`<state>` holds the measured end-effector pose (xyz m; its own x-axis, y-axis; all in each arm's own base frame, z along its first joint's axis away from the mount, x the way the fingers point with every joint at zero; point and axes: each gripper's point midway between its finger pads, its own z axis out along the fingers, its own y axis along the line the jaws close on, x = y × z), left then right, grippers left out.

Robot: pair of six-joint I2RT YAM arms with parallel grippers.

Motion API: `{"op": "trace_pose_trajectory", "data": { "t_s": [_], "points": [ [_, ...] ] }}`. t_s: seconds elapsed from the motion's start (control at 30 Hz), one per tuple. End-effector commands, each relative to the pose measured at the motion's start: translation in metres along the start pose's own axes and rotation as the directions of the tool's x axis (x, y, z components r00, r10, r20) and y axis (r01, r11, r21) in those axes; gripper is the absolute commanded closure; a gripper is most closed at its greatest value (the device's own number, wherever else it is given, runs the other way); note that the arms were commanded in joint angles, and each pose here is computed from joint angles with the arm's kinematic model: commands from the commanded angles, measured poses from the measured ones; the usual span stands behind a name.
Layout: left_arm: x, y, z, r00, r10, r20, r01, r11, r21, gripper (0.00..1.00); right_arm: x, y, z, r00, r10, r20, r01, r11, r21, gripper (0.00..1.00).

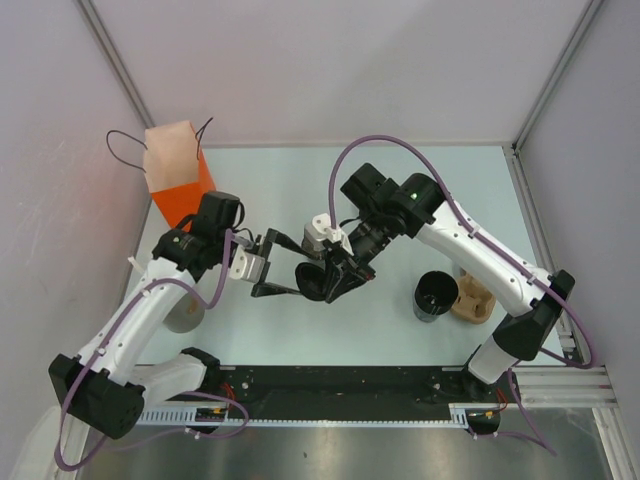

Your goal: Pack the takeout coffee

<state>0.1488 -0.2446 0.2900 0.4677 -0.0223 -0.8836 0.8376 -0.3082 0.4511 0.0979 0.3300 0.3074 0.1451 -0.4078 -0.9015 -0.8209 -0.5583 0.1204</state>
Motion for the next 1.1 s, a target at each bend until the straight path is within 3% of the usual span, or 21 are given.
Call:
{"op": "trace_pose_trajectory", "data": {
  "t_s": [0.0, 0.13, 0.27, 0.33, 0.5, 0.6, 0.63, 0.73, 0.83, 0.87, 0.93, 0.97, 1.07],
  "points": [
    [-0.036, -0.003, 0.008, 0.984, 0.121, 0.131, -0.128, 0.991, 0.042, 0.28, -0.005, 0.031, -0.009, 0.996, 0.092, -0.021, -0.093, 0.995, -0.042, 0.86],
    [-0.035, -0.006, 0.013, 0.985, 0.112, 0.129, -0.12, 0.991, 0.061, 0.42, -0.005, 0.031, -0.009, 0.996, 0.09, -0.024, -0.091, 0.995, -0.039, 0.86],
    [-0.035, -0.006, 0.014, 0.986, 0.106, 0.131, -0.116, 0.991, 0.068, 0.48, -0.005, 0.03, -0.012, 0.996, 0.083, -0.023, -0.084, 0.996, -0.031, 0.86],
    [-0.035, -0.007, 0.015, 0.986, 0.095, 0.135, -0.106, 0.992, 0.073, 0.64, -0.005, 0.028, -0.013, 0.996, 0.084, -0.022, -0.084, 0.996, -0.025, 0.86],
    [-0.035, -0.009, 0.016, 0.986, 0.089, 0.142, -0.101, 0.992, 0.079, 0.84, -0.007, 0.02, -0.019, 0.996, 0.083, -0.018, -0.083, 0.997, 0.003, 0.82],
    [-0.034, -0.011, 0.016, 0.988, 0.077, 0.138, -0.089, 0.993, 0.081, 0.89, -0.007, 0.011, -0.027, 0.996, 0.081, -0.033, -0.08, 0.996, 0.049, 0.66],
    [-0.034, -0.011, 0.016, 0.988, 0.072, 0.136, -0.084, 0.993, 0.081, 0.94, -0.006, 0.009, -0.03, 0.995, 0.096, -0.041, -0.093, 0.994, 0.065, 0.55],
    [-0.031, -0.013, 0.015, 0.992, 0.057, 0.114, -0.066, 0.995, 0.075, 0.96, -0.002, -0.008, -0.047, 0.991, 0.122, -0.058, -0.11, 0.979, 0.174, 0.41],
    [-0.023, -0.013, 0.015, 0.997, 0.009, 0.072, -0.014, 0.998, 0.063, 0.98, 0.009, -0.027, -0.066, 0.988, 0.122, -0.094, -0.085, 0.941, 0.328, 0.32],
    [-0.019, -0.014, 0.015, 0.996, -0.076, 0.054, 0.073, 0.996, 0.06, 0.98, 0.019, -0.036, -0.073, 0.978, 0.169, -0.123, -0.106, 0.908, 0.406, 0.29],
    [-0.012, -0.003, 0.014, 0.995, -0.104, 0.012, 0.103, 0.995, 0.014, 1.0, 0.013, -0.048, -0.087, 0.986, 0.098, -0.135, -0.012, 0.846, 0.532, 0.25],
    [-0.005, -0.004, 0.013, 0.977, -0.215, -0.01, 0.215, 0.977, -0.01, 1.0, 0.034, -0.055, -0.091, 0.972, 0.163, -0.167, -0.031, 0.798, 0.601, 0.24],
    [0.009, 0.004, 0.011, 0.953, -0.3, -0.053, 0.293, 0.95, -0.103, 1.0, 0.039, -0.064, -0.107, 0.968, 0.128, -0.214, 0.071, 0.679, 0.731, 0.23]
  ]
}}
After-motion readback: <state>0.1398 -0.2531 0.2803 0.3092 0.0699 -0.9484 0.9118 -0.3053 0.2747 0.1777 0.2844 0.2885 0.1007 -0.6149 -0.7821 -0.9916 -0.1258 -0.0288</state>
